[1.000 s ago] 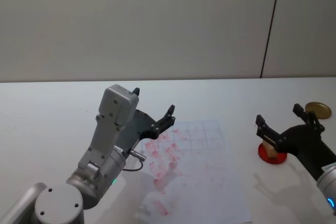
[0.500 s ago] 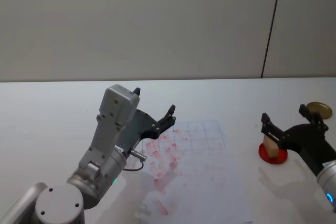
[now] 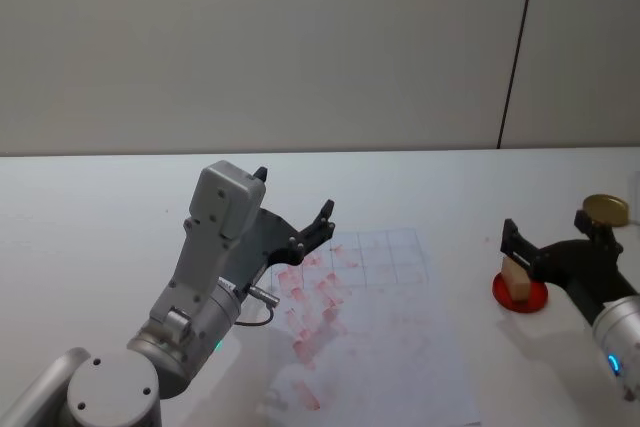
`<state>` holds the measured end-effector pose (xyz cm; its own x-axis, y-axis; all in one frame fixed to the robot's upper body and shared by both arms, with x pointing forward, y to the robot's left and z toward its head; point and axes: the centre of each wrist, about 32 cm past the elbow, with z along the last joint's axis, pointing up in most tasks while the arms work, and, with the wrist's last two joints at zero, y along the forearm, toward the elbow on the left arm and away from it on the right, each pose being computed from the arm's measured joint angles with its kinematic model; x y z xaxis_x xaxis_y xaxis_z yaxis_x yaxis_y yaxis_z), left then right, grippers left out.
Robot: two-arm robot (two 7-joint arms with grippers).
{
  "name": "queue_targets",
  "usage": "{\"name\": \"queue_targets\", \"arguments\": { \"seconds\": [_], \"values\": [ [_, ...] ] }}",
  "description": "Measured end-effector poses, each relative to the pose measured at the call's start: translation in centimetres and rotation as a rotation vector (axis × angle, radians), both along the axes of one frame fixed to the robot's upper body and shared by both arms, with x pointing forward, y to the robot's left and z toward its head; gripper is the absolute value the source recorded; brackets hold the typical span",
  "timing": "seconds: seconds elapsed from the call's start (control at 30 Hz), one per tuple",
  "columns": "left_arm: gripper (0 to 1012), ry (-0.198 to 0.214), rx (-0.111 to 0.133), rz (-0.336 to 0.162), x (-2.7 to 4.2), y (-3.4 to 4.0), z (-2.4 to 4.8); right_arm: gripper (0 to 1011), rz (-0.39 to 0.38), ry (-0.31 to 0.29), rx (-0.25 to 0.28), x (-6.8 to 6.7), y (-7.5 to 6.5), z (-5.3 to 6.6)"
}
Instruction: Use the one hand to pick up the stamp and affix it onto the A4 paper.
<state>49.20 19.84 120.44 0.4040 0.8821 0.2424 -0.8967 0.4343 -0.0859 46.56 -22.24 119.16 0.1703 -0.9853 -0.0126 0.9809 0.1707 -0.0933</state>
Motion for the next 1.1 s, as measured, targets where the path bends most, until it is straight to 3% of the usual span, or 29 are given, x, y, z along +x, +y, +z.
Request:
{"name": "queue_targets", "arguments": {
  "seconds": [0.37, 0.83, 1.1],
  "values": [
    [993, 0.0, 0.0, 0.0, 0.0, 0.0, 0.0, 1001, -0.023, 0.114, 0.006, 0.7, 1.2, -0.1],
    [993, 0.0, 0.0, 0.0, 0.0, 0.0, 0.0, 998, -0.053, 0.199, -0.004, 1.3, 2.0, -0.6],
    [993, 0.0, 0.0, 0.0, 0.0, 0.0, 0.0, 811, -0.064, 0.224, -0.016, 1.7, 2.2, -1.0]
  ]
}}
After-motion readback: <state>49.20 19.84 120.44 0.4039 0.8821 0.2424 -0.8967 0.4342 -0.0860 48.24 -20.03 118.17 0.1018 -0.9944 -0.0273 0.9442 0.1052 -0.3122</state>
